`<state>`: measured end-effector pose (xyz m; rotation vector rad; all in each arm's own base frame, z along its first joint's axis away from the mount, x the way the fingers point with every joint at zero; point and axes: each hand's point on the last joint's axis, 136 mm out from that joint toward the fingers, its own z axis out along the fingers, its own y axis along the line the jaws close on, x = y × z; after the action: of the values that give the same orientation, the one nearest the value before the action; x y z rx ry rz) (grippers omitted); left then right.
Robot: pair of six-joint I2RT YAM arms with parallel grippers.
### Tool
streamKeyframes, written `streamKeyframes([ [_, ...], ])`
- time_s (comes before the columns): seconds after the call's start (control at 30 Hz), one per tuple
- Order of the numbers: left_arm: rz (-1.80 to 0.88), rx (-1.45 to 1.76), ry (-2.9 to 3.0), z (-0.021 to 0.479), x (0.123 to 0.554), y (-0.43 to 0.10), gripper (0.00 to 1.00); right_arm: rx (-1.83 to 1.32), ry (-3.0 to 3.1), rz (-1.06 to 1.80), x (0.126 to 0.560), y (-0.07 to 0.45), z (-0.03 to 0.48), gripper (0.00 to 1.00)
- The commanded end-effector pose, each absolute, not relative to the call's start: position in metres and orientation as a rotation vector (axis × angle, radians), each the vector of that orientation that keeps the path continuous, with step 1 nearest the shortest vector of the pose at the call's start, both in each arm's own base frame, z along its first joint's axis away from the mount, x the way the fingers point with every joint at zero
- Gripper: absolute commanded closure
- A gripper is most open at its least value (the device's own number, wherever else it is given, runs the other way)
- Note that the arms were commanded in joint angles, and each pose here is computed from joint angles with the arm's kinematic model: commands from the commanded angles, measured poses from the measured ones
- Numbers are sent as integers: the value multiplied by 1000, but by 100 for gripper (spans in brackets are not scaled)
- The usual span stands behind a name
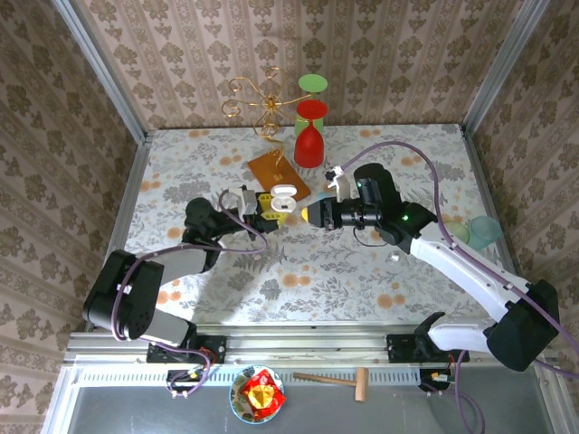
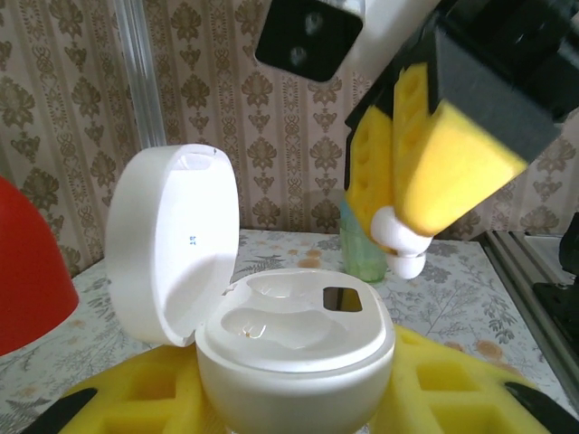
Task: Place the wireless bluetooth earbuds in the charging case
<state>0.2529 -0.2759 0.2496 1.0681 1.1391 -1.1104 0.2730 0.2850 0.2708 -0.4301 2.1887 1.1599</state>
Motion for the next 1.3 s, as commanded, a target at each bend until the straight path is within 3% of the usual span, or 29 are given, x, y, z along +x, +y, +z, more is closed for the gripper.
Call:
streamKeyframes([
  [0.0,-1123,1101,1062,267,245,-278,73,-536,2103,1193,271,301,295,84],
  [1.27,-1150,1157,1021,273,226,-276,73,-517,2118,1055,291,304,281,84],
])
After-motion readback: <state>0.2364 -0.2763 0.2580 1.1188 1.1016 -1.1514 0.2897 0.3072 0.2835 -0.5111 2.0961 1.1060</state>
